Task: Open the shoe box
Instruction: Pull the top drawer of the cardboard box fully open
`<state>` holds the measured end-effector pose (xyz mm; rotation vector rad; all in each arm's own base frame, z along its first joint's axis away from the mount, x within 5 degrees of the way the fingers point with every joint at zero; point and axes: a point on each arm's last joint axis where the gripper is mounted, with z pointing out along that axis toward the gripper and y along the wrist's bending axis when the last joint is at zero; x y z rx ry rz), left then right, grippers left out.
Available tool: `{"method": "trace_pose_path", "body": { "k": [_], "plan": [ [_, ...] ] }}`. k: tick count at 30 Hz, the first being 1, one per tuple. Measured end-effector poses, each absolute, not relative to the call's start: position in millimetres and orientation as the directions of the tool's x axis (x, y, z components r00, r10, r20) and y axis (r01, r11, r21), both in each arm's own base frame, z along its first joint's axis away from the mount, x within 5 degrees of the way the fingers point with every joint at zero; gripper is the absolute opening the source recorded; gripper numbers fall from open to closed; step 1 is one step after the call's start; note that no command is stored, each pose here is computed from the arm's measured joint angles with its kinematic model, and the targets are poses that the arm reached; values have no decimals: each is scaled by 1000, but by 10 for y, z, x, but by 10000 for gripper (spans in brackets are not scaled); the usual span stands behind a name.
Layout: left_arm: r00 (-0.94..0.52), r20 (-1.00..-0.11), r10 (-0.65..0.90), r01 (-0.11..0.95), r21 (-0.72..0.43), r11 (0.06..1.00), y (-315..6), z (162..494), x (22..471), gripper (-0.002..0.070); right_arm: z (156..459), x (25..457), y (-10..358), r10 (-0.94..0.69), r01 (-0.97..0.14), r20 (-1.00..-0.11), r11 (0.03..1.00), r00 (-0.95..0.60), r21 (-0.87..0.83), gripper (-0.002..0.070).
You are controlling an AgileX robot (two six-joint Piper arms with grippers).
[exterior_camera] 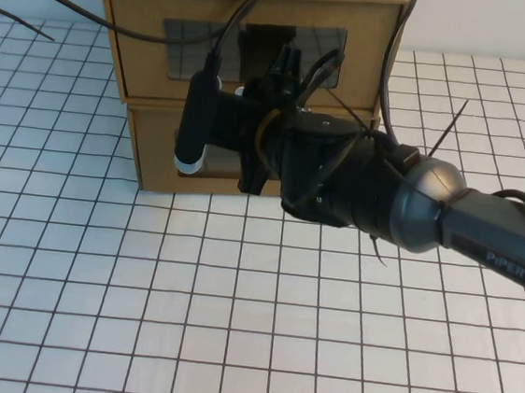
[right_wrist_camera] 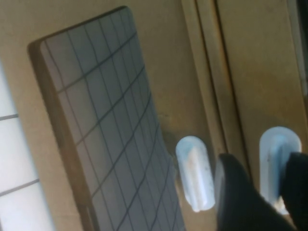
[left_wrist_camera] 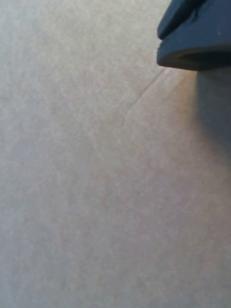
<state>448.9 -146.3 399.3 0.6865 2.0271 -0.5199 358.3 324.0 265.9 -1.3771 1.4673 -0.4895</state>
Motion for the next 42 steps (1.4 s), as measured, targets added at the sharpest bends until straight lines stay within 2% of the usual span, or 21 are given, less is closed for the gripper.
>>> {"method": "trace_pose_path", "body": {
  "k": [10, 15, 18, 23, 25, 31, 42],
  "plan": [
    [-436, -859, 267, 646, -92, 757, -1461, 3992, 4490, -2, 2627, 3638, 3260, -890, -434, -423, 318, 170, -843, 200],
    [-435, -859, 271, 645, -88, 759, -1459, 3990, 4491, -2, 2591, 3651, 3275, -894, -419, -413, 312, 174, -853, 190],
    [-435, -859, 271, 645, -88, 759, -1459, 3990, 4491, -2, 2589, 3649, 3277, -897, -412, -406, 309, 172, -857, 148],
    [-439, -858, 266, 643, -94, 760, -1459, 3990, 4491, -2, 2595, 3654, 3271, -902, -401, -396, 303, 173, -865, 31],
    [-440, -857, 266, 643, -94, 760, -1459, 3989, 4490, -2, 2597, 3649, 3277, -903, -399, -392, 298, 178, -867, 17],
    [-459, -852, 253, 635, -115, 764, -1460, 3984, 4485, -2, 2592, 3620, 3280, -910, -394, -379, 289, 171, -873, 13],
    [-482, -840, 248, 638, -143, 757, -1472, 3979, 4464, -2, 2640, 3277, 3173, -909, -440, -383, 278, 168, -854, 11]
  ]
}}
